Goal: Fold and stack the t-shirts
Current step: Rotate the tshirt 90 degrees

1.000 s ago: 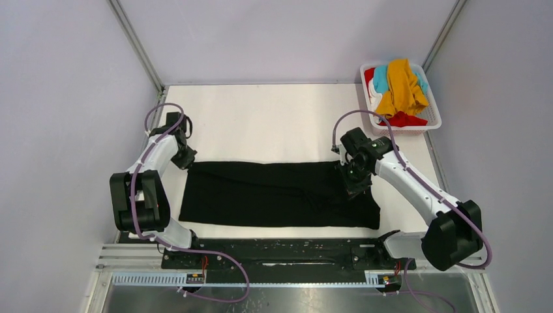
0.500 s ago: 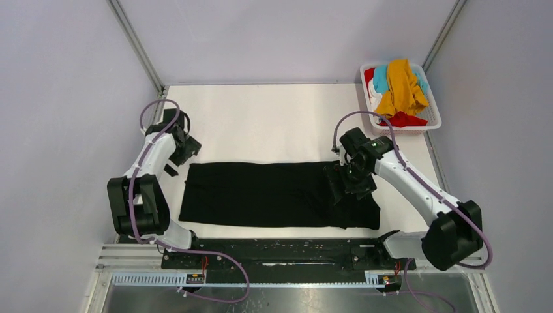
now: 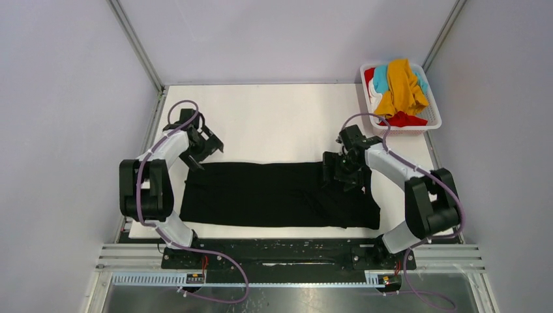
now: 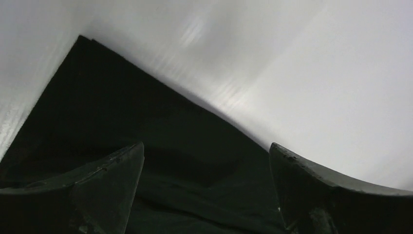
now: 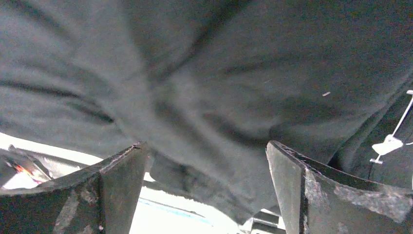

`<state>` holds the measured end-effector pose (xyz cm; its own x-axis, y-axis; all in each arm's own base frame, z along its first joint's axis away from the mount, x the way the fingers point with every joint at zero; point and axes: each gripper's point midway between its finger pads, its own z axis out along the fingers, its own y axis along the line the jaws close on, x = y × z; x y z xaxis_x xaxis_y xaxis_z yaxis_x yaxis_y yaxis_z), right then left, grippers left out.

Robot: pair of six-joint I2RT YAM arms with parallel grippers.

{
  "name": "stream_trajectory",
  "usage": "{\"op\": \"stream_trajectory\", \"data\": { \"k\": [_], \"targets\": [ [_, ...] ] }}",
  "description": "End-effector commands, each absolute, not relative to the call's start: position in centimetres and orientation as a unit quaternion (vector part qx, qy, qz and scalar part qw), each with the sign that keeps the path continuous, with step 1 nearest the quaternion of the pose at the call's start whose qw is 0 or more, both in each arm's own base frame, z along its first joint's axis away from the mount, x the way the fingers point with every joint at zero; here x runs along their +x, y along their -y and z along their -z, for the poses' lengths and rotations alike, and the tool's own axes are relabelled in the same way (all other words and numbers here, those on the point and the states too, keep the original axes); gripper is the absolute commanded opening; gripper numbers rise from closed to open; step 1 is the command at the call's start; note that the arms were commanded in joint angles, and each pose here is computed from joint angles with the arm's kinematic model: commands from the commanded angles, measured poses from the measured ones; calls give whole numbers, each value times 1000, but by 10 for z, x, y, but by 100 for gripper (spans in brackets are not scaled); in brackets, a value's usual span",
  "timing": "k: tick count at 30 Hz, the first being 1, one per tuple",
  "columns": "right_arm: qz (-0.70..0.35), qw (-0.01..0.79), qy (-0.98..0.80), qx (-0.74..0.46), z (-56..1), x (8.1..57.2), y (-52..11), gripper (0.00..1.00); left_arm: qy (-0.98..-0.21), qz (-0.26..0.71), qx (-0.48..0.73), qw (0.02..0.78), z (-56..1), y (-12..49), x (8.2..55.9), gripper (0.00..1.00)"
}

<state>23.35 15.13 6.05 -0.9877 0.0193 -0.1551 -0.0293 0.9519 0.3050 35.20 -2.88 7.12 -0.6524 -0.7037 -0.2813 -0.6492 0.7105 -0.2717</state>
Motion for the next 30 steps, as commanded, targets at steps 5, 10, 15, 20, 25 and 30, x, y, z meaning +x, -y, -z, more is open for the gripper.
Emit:
{"op": "stream_trajectory", "data": {
  "k": [5, 10, 15, 20, 25, 30],
  "targets": [
    [-173, 40, -978, 106, -19, 284, -145, 99, -915, 57, -383, 114, -23, 31, 312, 99],
    [-159, 59, -977, 126, -3, 342, -152, 100, -915, 64, -385, 100, -11, 45, 300, 99],
    [-212, 98, -963, 133, -19, 423, -184, 100, -924, 30, -362, 117, -19, 53, 291, 99],
    [-238, 111, -956, 131, -38, 479, -206, 99, -928, 25, -358, 100, -22, 81, 255, 99],
    [-243, 126, -955, 115, -45, 515, -216, 100, -948, 97, -294, 81, -37, 120, 208, 99],
    [-239, 192, -949, 76, -95, 541, -214, 100, -966, 57, -229, 110, -75, 96, 177, 99]
  ]
}}
